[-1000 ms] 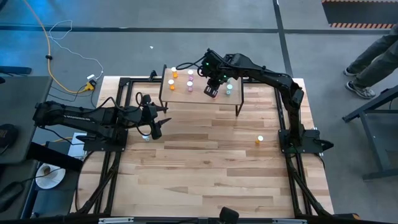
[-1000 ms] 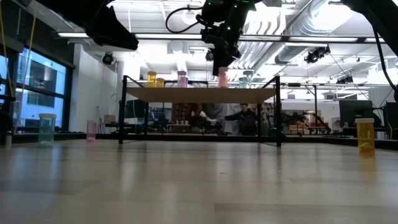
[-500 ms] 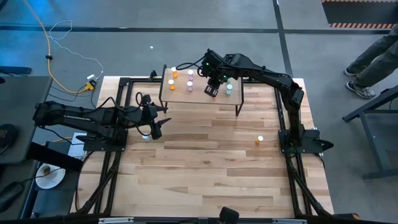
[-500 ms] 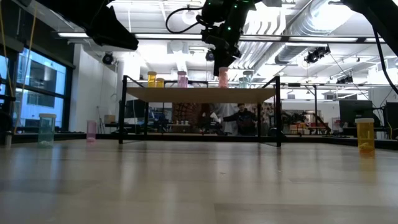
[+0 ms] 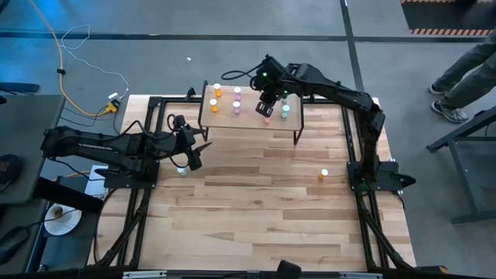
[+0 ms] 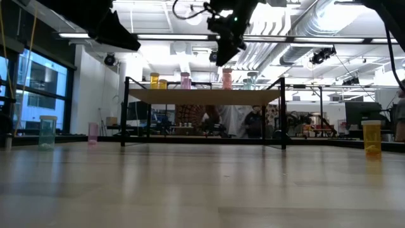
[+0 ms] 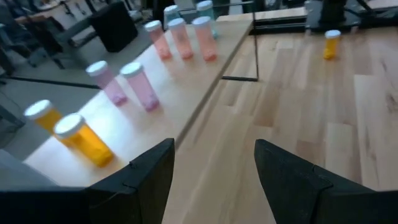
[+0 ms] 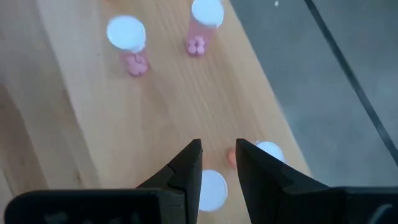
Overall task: Pick and place medicine bottles onto shelf by color
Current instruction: Adjust the pink pill bottles on the shelf, then put the purple pill bottle on the shelf aligned with the other purple pill bottles
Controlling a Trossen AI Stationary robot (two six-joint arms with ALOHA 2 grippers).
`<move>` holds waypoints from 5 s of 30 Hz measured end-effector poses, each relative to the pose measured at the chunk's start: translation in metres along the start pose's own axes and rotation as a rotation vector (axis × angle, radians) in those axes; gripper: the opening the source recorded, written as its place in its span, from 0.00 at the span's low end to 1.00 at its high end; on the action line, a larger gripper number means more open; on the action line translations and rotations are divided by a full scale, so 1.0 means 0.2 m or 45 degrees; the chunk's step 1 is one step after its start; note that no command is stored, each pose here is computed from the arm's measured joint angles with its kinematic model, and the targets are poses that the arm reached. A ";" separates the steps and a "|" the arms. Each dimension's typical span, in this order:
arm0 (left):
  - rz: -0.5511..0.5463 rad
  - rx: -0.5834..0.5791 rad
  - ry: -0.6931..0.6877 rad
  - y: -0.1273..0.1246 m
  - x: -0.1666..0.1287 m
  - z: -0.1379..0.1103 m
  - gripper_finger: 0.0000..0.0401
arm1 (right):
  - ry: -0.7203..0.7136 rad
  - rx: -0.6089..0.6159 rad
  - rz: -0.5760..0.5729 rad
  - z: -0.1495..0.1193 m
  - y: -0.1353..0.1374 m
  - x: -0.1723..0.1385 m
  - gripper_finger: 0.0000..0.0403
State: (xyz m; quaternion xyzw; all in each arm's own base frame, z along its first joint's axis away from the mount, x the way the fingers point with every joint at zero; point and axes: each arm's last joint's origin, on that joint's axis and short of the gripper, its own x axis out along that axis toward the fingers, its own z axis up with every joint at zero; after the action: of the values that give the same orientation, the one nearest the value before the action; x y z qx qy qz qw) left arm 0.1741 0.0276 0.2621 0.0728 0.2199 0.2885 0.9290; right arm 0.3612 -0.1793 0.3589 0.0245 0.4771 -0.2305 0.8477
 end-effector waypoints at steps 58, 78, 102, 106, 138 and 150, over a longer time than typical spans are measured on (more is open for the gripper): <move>-0.021 -0.038 0.011 0.04 0.01 0.00 0.53 | 0.158 -0.033 0.163 -0.03 0.14 0.09 0.22; 0.336 -0.030 0.298 0.28 -0.06 0.07 0.53 | -0.128 -0.131 0.127 0.11 0.07 -0.30 0.22; -0.038 0.084 0.828 0.49 -0.04 -0.16 0.53 | -0.291 -0.070 0.041 -0.06 -0.07 -0.80 0.22; -0.067 0.063 0.886 0.51 0.01 -0.18 0.53 | -0.259 -0.074 0.045 -0.07 -0.07 -0.79 0.22; -0.050 -0.120 1.165 0.73 0.24 -0.39 0.53 | -0.183 -0.090 0.058 -0.10 -0.06 -0.78 0.22; 0.066 -0.373 1.061 0.76 0.27 -0.38 0.53 | -0.190 -0.102 0.100 -0.10 -0.06 -0.78 0.22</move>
State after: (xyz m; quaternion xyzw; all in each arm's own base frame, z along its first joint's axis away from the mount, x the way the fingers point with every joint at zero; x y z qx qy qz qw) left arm 0.1032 0.1838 0.2140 -0.1766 0.5306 0.3445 0.7540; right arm 0.2728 -0.1272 0.4778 -0.0082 0.4201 -0.1791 0.8896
